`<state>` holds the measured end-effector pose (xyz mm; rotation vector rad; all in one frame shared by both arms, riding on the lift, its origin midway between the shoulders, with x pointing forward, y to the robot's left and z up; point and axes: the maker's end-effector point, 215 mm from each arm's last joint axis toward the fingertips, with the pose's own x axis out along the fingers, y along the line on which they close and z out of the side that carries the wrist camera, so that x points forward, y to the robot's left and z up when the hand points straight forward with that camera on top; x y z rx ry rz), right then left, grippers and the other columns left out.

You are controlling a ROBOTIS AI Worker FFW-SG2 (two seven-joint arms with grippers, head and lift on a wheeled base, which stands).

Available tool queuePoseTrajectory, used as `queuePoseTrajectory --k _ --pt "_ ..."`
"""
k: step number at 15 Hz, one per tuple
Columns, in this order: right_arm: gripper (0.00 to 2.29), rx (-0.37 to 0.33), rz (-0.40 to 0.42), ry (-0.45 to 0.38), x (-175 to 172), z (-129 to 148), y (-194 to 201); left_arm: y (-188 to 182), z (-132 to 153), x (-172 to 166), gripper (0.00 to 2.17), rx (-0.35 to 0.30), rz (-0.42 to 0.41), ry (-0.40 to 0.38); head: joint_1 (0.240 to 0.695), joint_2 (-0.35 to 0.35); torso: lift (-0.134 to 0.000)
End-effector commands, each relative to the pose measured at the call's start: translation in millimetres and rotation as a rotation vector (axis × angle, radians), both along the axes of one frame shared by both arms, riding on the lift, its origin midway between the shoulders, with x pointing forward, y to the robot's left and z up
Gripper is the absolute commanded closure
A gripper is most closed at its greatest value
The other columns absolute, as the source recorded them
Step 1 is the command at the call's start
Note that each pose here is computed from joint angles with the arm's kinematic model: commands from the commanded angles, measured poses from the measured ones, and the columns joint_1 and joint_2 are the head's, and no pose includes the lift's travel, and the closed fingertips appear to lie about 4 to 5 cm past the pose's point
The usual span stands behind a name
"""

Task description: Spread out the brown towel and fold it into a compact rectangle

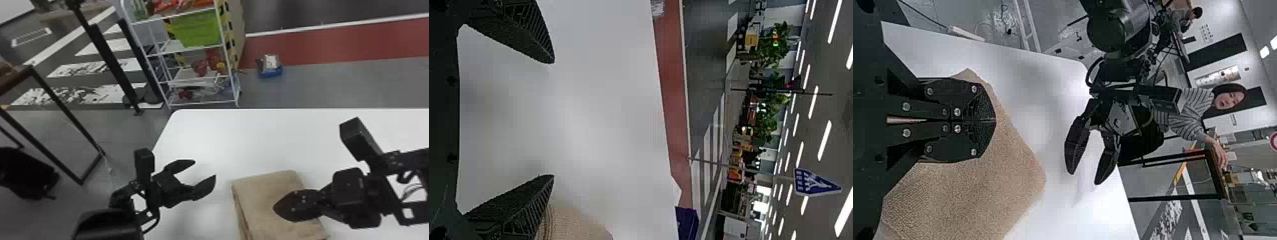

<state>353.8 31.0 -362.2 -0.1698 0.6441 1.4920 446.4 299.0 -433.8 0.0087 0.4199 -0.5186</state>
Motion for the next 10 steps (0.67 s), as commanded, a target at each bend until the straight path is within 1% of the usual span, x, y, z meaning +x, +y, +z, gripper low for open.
queuePoseTrajectory --k 1,3,4,5,6,8,10 --pt "1.91 -0.012 0.011 0.034 7.2 -18.5 19.2 -2.4 -1.8 -3.0 0.06 -0.002 -0.004 0.004 0.695 0.35 -0.124" --pt "1.91 -0.057 0.033 0.046 12.3 -31.4 35.3 -1.0 -4.2 -5.9 0.06 -0.003 -0.001 0.01 0.695 0.35 -0.124" --pt "1.91 -0.076 0.034 0.05 16.2 -36.9 40.0 -0.1 -4.5 -7.2 0.06 -0.004 0.0 0.009 0.695 0.35 -0.124" --pt "1.91 -0.109 0.027 0.041 23.8 -42.6 41.1 -0.7 -5.3 -8.6 0.06 -0.008 -0.002 0.011 0.695 0.35 -0.124" --pt "1.91 -0.147 -0.002 0.022 36.2 -49.0 37.9 -0.3 -5.4 -9.8 0.06 -0.006 -0.003 0.01 0.695 0.35 -0.124" --pt "1.91 -0.221 -0.066 0.009 59.1 -59.9 21.8 -1.7 -5.4 -10.1 0.06 -0.006 -0.007 0.007 0.695 0.35 -0.124" --pt "1.91 -0.284 -0.119 0.02 68.3 -70.2 1.7 -2.1 -5.0 -10.4 0.06 -0.008 -0.009 0.005 0.695 0.35 -0.124"
